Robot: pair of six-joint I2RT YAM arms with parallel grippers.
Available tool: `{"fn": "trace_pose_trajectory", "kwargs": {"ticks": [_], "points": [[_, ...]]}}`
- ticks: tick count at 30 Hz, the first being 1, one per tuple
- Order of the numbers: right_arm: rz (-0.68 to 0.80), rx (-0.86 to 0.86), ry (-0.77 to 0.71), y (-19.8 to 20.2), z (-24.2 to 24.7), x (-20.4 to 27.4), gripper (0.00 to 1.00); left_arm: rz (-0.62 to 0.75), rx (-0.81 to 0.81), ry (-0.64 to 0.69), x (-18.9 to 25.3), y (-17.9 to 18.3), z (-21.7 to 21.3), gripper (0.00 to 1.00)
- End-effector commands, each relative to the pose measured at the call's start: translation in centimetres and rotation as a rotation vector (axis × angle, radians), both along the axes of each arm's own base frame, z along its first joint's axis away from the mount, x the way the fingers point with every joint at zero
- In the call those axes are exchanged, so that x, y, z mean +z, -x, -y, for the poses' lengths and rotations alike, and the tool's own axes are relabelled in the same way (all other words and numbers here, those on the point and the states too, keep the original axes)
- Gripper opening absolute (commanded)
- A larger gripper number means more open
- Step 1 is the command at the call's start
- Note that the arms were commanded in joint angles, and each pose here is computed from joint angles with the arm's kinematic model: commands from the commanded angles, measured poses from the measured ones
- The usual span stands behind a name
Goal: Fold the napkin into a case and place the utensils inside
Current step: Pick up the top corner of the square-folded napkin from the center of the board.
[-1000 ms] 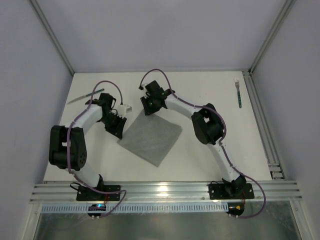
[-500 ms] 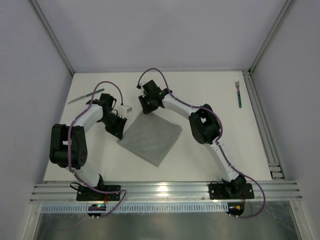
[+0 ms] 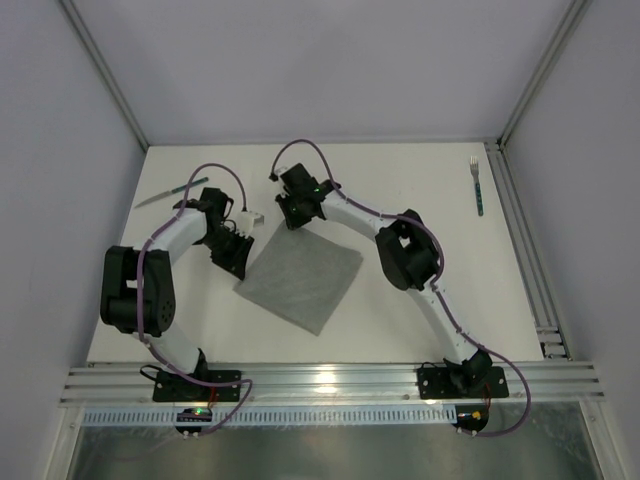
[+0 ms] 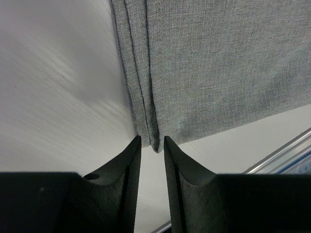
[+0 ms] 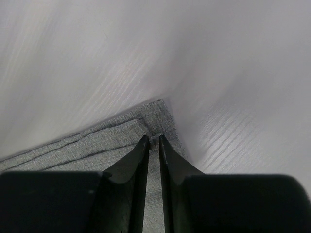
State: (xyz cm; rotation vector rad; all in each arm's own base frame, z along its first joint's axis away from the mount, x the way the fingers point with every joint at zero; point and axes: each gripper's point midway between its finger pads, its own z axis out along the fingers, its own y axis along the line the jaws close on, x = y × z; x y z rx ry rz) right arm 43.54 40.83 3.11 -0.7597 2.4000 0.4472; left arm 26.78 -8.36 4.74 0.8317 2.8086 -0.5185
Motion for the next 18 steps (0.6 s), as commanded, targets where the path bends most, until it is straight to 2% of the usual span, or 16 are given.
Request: {"fn": "trace_pose_trajectory", "kwargs": {"ticks": [1, 7, 14, 16, 17, 18], "points": [[0.051, 0.012, -0.032, 0.8, -0.6, 4.3, 0.17, 0.002, -0.006, 0.022, -0.2, -0.1, 0.4, 0.27], [0.091, 0.012, -0.068, 0.7, -1.0, 6.9, 0.11, -0.004, -0.006, 0.020, -0.3, 0.0, 0.4, 0.28], [0.101, 0.023, -0.080, 1.1, -1.5, 7.6, 0.08, -0.008, -0.009, 0.024, -0.4, 0.1, 0.5, 0.28], [0.100, 0.008, -0.065, 1.0, -1.2, 7.1, 0.13, -0.009, -0.009, 0.023, -0.4, 0.1, 0.4, 0.27], [0.100, -0.010, -0.042, 0.7, -0.8, 6.4, 0.24, -0.007, -0.008, 0.024, -0.3, 0.1, 0.5, 0.27], [0.099, -0.015, -0.034, 0.6, -0.7, 6.1, 0.27, -0.008, -0.009, 0.024, -0.3, 0.1, 0.4, 0.27]]}}
